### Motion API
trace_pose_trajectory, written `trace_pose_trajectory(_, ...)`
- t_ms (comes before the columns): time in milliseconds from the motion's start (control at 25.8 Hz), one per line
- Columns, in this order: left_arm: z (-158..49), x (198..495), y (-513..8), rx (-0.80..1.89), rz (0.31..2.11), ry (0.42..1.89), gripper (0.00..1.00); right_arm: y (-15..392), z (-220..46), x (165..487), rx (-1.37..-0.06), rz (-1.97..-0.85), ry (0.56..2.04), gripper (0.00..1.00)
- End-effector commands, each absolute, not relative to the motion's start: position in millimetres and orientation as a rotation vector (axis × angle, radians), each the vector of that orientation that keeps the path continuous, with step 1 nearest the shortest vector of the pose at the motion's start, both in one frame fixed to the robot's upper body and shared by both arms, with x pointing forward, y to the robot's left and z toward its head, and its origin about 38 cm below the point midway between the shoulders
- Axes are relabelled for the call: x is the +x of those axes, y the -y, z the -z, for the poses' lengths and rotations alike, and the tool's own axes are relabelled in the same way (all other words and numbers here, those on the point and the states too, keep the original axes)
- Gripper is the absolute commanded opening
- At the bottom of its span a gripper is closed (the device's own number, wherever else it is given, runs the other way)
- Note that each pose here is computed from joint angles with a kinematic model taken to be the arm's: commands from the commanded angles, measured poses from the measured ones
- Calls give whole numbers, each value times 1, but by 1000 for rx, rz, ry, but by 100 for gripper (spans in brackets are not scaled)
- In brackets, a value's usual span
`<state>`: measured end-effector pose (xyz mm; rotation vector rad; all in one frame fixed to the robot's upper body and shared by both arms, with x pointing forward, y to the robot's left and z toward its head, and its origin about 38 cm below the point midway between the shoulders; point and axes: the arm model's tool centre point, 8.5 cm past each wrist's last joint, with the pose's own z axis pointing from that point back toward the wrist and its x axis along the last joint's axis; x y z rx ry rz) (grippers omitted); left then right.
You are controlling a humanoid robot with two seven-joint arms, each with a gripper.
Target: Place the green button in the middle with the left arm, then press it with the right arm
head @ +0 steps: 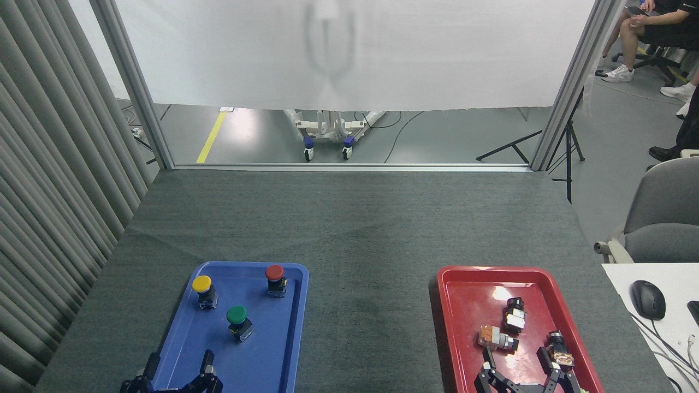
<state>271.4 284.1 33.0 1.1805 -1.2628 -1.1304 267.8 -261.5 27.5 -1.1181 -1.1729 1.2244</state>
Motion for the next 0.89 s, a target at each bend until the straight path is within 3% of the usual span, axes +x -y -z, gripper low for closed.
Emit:
trace_pose_trajectory(0, -32, 271, -285, 1180, 1133, 1260, 100, 262, -28, 268, -1120, -1223, 1174, 100)
trace_pose_trajectory(853, -35, 271, -284, 1179, 1141, 1270, 100, 262, -28, 268, -1121, -1221, 1174, 100)
